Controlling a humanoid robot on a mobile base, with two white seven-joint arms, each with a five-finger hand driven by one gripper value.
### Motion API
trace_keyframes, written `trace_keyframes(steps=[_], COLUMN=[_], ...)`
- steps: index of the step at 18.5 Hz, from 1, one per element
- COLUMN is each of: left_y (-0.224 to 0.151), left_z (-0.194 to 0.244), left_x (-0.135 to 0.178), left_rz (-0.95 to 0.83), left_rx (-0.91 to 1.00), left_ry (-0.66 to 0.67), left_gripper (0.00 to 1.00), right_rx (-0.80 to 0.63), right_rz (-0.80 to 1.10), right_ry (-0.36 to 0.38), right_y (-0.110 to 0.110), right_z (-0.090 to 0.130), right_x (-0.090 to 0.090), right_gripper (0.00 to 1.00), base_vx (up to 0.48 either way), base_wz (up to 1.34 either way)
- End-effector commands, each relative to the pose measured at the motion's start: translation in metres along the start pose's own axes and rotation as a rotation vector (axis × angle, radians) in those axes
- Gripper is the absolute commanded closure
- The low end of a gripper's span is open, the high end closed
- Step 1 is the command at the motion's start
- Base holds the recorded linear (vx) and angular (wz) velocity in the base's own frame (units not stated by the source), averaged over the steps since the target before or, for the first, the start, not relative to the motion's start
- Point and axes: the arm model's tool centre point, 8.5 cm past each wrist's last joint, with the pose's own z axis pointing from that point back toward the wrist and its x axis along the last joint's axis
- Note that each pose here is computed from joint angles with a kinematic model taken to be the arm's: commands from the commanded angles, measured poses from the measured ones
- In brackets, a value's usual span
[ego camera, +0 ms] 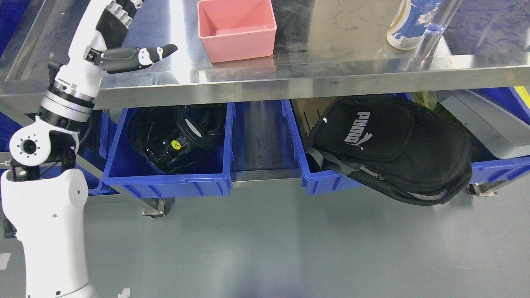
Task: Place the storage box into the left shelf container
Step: 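Raise the left hand and reach toward the pink box on the table, then grasp the pink box's rim with the left hand and lift it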
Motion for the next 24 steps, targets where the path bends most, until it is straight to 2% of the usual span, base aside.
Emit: trace_keyframes(steps=[1,3,6,9,15,21,24], left_y=[0.026,0.03,0.029,0.007,-0.029,-0.029,-0.033], left_z=[-0.006,-0.029,-0.051,-0.079,-0.094,-0.102,-0.111], left_x=[-0.01,-0.015,-0.02,-0.022,-0.043,-0.054,-0.056], left_rz=[-0.302,-0.371,-0.379,-0.359,-0.246,-0.229,-0.224], left_rx=[-0.32,-0.381,-0.427,-0.483,-0.572,-0.614,-0.637], left_ry=[0.253,0.31,0.345,0.33,0.421,0.469,0.484], left_gripper=[0.0,0.03,0.06,0.06,0.06,0.06,0.16], right_rx=[-0.019,-0.019,-0.019,-0.019,-0.019,-0.019,-0.019], right_rz=[-0.021,-0.021,-0.021,-0.021,-0.021,-0.021,-0.021], right_ry=[-0.022,-0.022,-0.021,-0.021,-0.022,-0.021,-0.022], right_y=[-0.011,-0.011,-0.011,-0.011,-0.011,-0.011,-0.011], right_z=[-0.001,0.0,0.0,0.0,-0.001,0.0,0.0], right_x=[0.009,0.009,0.008,0.008,0.009,0.008,0.009], right_gripper=[0.0,0.0,0.0,0.0,0.0,0.0,0.0], base_vx=[0.0,0.0,0.0,0.0,0.0,0.0,0.0], base_wz=[0.0,0.0,0.0,0.0,0.0,0.0,0.0])
